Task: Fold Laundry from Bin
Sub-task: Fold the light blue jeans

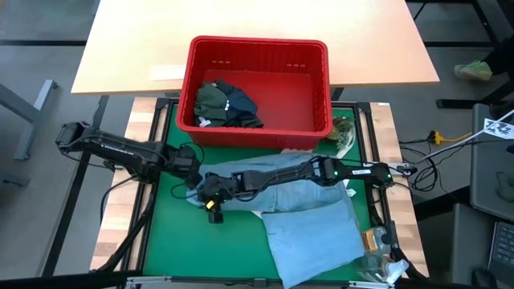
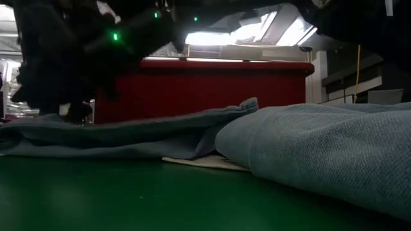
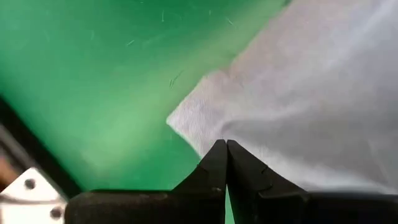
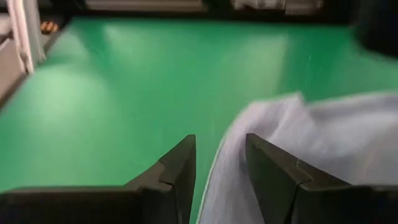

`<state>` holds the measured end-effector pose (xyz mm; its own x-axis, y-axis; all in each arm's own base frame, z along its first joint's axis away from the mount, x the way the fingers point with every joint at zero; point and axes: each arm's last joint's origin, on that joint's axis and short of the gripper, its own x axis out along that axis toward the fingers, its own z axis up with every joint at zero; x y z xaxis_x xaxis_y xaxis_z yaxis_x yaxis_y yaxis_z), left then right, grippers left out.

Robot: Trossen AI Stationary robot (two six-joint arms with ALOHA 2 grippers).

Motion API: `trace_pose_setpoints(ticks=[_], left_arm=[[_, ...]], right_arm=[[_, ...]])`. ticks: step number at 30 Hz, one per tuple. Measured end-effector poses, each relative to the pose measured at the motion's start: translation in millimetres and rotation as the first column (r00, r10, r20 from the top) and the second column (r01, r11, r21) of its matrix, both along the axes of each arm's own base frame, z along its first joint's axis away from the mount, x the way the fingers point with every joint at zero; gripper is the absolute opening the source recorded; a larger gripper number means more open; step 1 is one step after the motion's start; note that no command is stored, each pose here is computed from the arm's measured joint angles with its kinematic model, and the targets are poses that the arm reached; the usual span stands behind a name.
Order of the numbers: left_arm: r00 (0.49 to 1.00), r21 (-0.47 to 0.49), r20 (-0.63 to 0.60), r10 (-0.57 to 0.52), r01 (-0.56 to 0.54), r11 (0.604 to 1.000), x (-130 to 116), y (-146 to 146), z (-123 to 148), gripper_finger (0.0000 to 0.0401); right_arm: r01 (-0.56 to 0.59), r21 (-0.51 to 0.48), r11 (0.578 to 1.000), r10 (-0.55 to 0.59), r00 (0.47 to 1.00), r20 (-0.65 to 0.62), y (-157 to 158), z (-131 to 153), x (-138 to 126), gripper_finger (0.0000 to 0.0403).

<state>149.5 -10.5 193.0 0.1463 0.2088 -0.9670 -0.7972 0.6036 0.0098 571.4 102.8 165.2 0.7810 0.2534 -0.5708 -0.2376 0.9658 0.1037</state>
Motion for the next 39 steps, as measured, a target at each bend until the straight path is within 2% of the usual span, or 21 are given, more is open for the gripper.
trace_pose_setpoints(ticks=[8,12,25,31,34,39], left_arm=[[1.000,-0.020,0.018,-0.021,0.022,1.000,2.2,-15.1,39.7,0.0000],[0.999,-0.062,0.041,-0.018,0.021,0.998,0.5,-28.8,52.1,0.0000],[0.987,-0.228,0.121,0.108,-0.078,0.970,-23.1,-89.7,54.8,0.0000],[0.943,-0.187,0.300,0.144,-0.090,0.978,-24.5,-114.8,48.9,0.0000],[0.946,-0.151,0.299,0.125,-0.083,0.985,-20.6,-125.3,38.1,0.0000],[0.966,-0.062,0.241,0.097,-0.085,0.994,-11.1,-138.5,16.3,0.0000]], right_arm=[[0.011,-0.003,1.000,-0.011,1.000,0.025,-1.5,10.3,1.0,0.0138],[0.020,-0.012,1.000,-0.019,0.999,0.034,-7.6,13.6,1.7,0.0138],[0.115,-0.015,0.993,-0.115,0.993,0.013,-43.3,12.3,5.4,0.0138],[0.196,-0.020,0.980,-0.193,0.976,0.100,-67.1,18.2,12.0,0.0138],[0.232,-0.010,0.973,-0.228,0.959,0.169,-78.8,16.7,17.5,0.0138],[0.237,-0.008,0.971,-0.233,0.958,0.168,-84.8,-1.5,21.6,0.0138]])
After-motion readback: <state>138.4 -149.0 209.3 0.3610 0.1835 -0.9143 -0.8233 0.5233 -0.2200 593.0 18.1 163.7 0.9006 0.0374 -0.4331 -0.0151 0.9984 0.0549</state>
